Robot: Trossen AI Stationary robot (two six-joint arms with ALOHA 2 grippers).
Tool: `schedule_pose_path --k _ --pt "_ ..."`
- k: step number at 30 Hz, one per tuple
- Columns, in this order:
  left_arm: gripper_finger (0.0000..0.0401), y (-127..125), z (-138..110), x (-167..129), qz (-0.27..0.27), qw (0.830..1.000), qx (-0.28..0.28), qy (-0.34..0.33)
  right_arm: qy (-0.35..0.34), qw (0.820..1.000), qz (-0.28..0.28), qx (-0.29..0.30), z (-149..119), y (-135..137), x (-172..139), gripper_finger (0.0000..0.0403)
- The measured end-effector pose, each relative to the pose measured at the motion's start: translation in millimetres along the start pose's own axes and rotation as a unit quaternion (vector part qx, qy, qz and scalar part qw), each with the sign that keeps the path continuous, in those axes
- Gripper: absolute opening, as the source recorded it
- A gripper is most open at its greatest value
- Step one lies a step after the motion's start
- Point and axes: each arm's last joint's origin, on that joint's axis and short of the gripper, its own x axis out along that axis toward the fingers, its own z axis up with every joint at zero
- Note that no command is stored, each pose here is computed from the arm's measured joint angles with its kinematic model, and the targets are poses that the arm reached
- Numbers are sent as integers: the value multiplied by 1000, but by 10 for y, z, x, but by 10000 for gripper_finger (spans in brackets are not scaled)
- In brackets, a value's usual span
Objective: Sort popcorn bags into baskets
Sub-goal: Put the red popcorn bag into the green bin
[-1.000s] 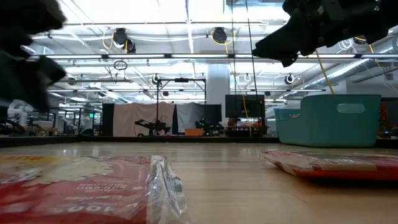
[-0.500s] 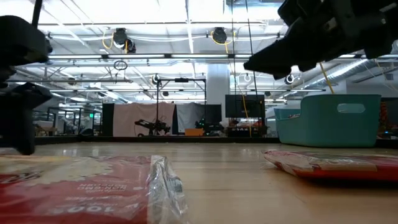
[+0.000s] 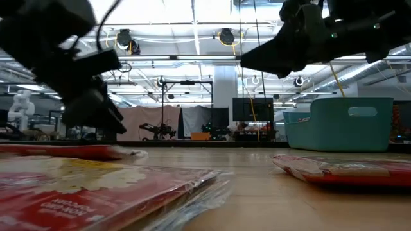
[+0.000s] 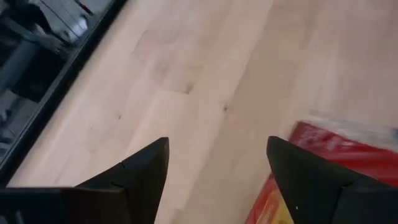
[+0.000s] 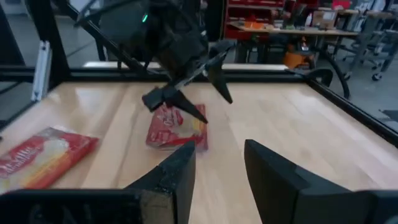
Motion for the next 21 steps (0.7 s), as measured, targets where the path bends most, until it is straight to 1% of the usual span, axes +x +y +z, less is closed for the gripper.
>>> schedule_pose_path --k 3,6,9,14,19,21 --pt "273 161 103 33 -28 1000 -1 13 7 1000 -3 -1 -15 -14 5 132" --pt "273 285 185 -4 -68 997 -21 15 6 1000 -3 3 -20 -13 9 132" --pt "273 371 219 -97 -97 993 -63 17 19 1000 -4 8 -53 -12 15 132" --pt "273 437 120 -222 -117 981 -139 74 37 999 -4 -1 -99 -13 19 132" --pt "273 367 -2 -318 -154 969 -135 135 40 999 0 -23 -110 -9 23 132" --pt "273 351 -29 -344 -161 966 -138 150 40 999 17 -24 -110 0 23 132"
